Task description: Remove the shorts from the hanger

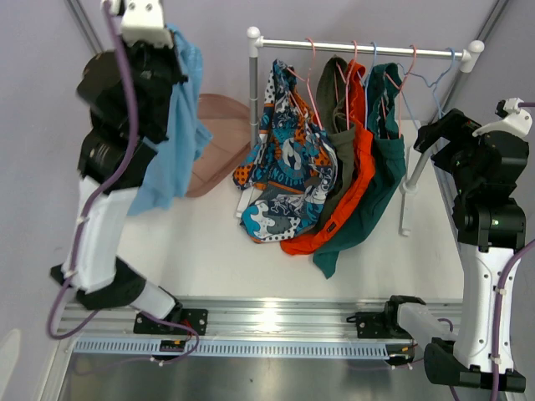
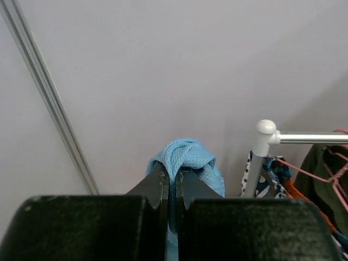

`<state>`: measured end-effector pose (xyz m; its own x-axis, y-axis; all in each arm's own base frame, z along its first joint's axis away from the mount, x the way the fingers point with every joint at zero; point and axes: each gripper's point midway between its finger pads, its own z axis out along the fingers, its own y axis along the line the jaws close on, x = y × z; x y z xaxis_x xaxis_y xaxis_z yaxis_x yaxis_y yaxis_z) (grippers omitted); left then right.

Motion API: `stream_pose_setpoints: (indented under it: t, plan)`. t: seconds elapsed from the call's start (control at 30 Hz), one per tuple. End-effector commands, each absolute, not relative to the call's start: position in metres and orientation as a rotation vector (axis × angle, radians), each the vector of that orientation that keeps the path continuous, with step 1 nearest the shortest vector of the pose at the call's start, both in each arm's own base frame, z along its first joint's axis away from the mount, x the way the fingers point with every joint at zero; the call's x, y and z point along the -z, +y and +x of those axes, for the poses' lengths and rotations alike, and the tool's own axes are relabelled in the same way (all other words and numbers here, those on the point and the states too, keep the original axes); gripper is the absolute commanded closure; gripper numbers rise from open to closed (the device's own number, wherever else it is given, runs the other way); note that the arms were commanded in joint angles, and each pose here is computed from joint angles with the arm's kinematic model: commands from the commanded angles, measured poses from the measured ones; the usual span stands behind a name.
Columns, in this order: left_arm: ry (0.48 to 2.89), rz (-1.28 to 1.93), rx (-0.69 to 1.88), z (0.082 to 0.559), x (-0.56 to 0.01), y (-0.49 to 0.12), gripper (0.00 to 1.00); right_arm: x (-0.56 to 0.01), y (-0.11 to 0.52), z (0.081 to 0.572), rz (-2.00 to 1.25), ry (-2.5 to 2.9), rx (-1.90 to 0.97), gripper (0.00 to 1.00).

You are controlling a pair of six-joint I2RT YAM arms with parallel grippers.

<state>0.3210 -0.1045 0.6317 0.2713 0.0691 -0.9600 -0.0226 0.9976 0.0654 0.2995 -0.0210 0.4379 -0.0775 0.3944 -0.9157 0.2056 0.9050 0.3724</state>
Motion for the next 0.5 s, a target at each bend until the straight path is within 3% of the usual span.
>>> stream_pose_setpoints:
  t: [0.0, 0.17, 0.47]
  plan:
    - [1.262, -0.001, -0.033, 0.363, -0.643, -0.088, 1.0, -0.426, -0.009, 0.292, 0.446, 1.693, -0.235, 0.01]
    - [1.238, -0.092, -0.056, 0.423, -0.636, -0.062, 1.0, -0.401, 0.011, 0.28, 0.414, 1.737, -0.344, 0.01]
    - [1.409, -0.222, -0.113, 0.537, -0.539, -0.006, 1.0, -0.397, 0.019, 0.26, 0.367, 1.74, -0.364, 0.01]
